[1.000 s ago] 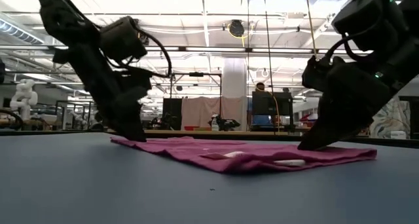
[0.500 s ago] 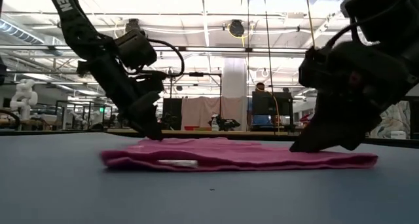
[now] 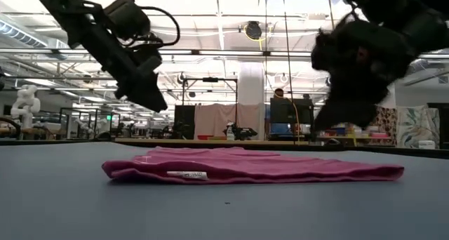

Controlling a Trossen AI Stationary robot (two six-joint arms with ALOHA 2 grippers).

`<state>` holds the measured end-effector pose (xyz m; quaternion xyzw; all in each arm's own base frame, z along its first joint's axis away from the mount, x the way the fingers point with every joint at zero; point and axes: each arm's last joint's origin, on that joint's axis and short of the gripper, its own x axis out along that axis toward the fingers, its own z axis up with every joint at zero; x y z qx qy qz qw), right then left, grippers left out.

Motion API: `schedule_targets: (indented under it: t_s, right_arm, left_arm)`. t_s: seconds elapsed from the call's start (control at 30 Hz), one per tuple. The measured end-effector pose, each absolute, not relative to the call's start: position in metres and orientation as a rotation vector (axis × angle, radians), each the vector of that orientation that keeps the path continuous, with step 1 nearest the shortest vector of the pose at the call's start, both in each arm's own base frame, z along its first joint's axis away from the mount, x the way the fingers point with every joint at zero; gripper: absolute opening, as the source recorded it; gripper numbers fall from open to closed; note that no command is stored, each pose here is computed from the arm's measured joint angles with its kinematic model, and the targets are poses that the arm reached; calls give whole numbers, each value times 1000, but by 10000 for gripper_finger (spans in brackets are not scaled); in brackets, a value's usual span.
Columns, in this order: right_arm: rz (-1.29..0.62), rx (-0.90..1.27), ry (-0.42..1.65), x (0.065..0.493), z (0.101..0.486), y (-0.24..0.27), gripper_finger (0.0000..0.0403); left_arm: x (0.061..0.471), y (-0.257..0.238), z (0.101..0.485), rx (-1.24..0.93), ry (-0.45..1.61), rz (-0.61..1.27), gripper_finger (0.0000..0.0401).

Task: Roll towel
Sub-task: Fold the light red towel

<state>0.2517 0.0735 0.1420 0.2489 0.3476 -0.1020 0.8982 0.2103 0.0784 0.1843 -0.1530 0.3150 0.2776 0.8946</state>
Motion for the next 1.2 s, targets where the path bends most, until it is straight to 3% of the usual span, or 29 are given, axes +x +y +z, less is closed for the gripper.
schedule_targets:
  t_s: [0.33,0.5,0.83,1.0,1.2]
  right_arm:
    - [-500,383,592,260,210,-68,113]
    - [-537,355,585,271,223,-126,161]
    - [-513,443,812,319,190,-193,226]
    - [-506,469,953,344,169,-209,235]
    - [-510,483,975,361,154,-220,236]
  left_arm:
    - [210,88,174,-375,643,773,171]
    - [214,92,170,-348,629,832,171]
    - [222,103,147,-393,678,855,171]
    - [222,105,137,-403,732,843,171]
    - [224,104,137,-382,752,747,187]
